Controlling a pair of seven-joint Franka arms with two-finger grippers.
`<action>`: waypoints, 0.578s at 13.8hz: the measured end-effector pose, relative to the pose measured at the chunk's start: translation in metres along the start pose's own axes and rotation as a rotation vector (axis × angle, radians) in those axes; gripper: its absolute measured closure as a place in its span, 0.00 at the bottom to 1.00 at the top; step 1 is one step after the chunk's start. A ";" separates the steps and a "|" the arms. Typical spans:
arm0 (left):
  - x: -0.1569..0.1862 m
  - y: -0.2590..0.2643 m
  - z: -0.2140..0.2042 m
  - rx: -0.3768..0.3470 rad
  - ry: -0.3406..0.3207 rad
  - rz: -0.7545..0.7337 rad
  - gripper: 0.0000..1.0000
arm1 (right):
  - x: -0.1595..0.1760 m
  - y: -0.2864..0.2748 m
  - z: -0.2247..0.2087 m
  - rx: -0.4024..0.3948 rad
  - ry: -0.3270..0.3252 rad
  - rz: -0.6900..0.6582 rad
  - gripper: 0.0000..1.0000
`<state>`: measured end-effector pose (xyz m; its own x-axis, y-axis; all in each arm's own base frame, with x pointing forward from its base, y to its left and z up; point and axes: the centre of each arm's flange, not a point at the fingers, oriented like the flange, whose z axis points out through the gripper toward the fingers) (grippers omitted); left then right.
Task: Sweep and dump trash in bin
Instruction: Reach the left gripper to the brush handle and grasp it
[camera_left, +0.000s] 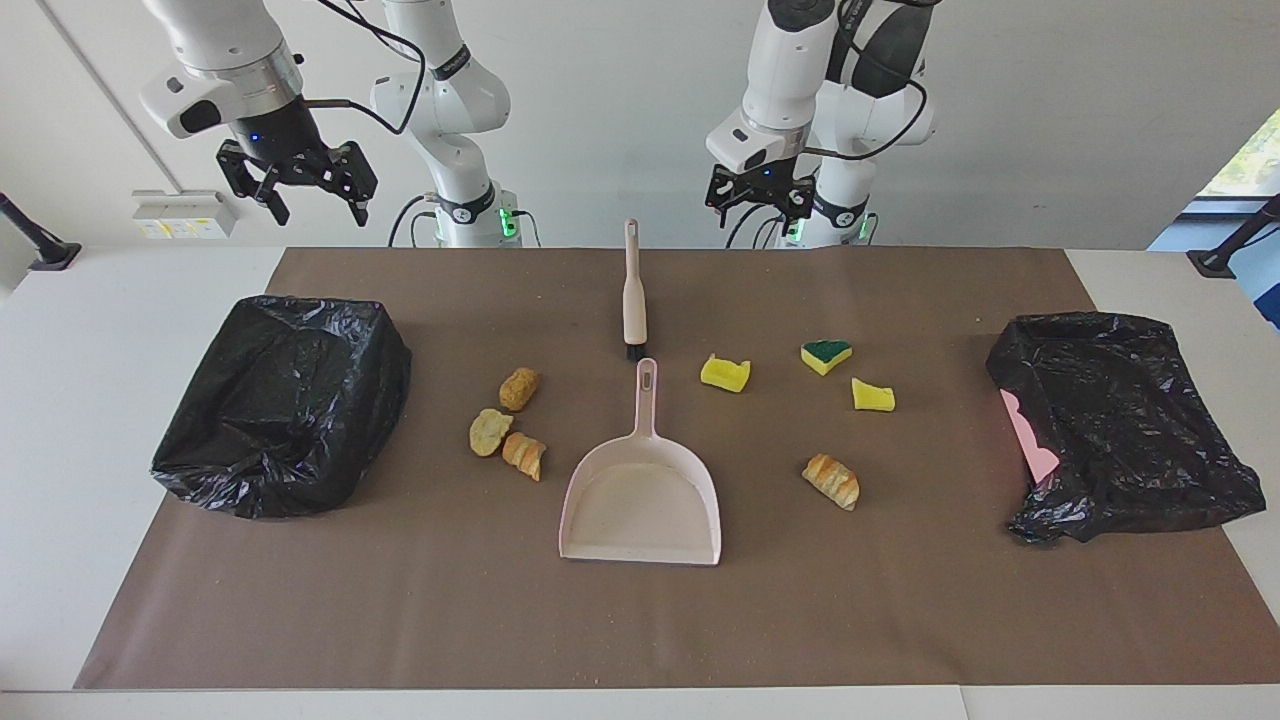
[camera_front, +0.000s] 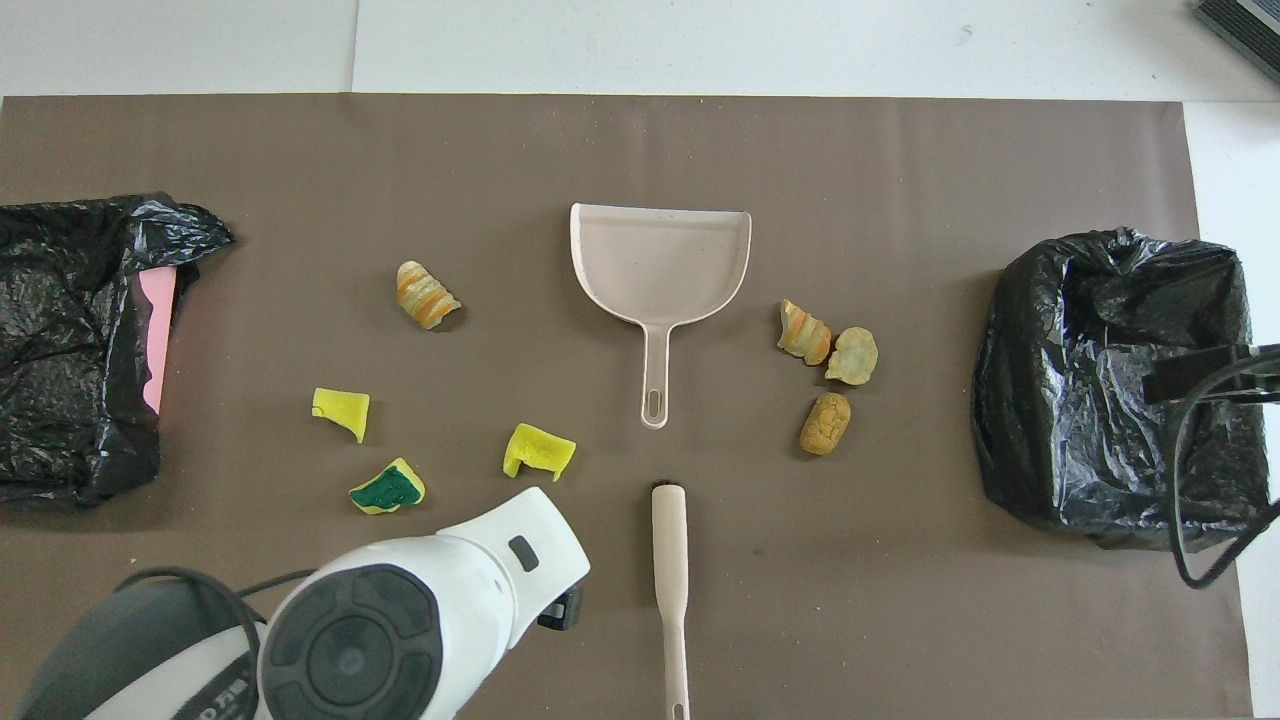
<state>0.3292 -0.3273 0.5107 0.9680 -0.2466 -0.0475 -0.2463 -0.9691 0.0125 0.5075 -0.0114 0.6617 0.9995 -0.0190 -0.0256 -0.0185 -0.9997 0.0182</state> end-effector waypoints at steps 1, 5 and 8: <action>-0.008 0.015 0.013 -0.012 0.012 -0.014 0.00 | 0.000 0.000 0.000 0.000 0.000 0.000 0.00; -0.049 0.084 0.076 -0.024 -0.001 -0.057 0.00 | 0.000 0.000 0.000 0.000 0.000 0.000 0.00; -0.059 0.130 0.125 -0.054 -0.007 -0.116 0.00 | -0.001 0.000 0.000 0.000 -0.005 -0.005 0.00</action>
<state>0.2339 -0.4384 0.3901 0.9894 -0.1327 -0.0584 -0.1292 -0.9898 0.0603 0.5067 -0.0117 0.6616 0.9994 -0.0137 -0.0303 -0.0132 -0.9998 0.0180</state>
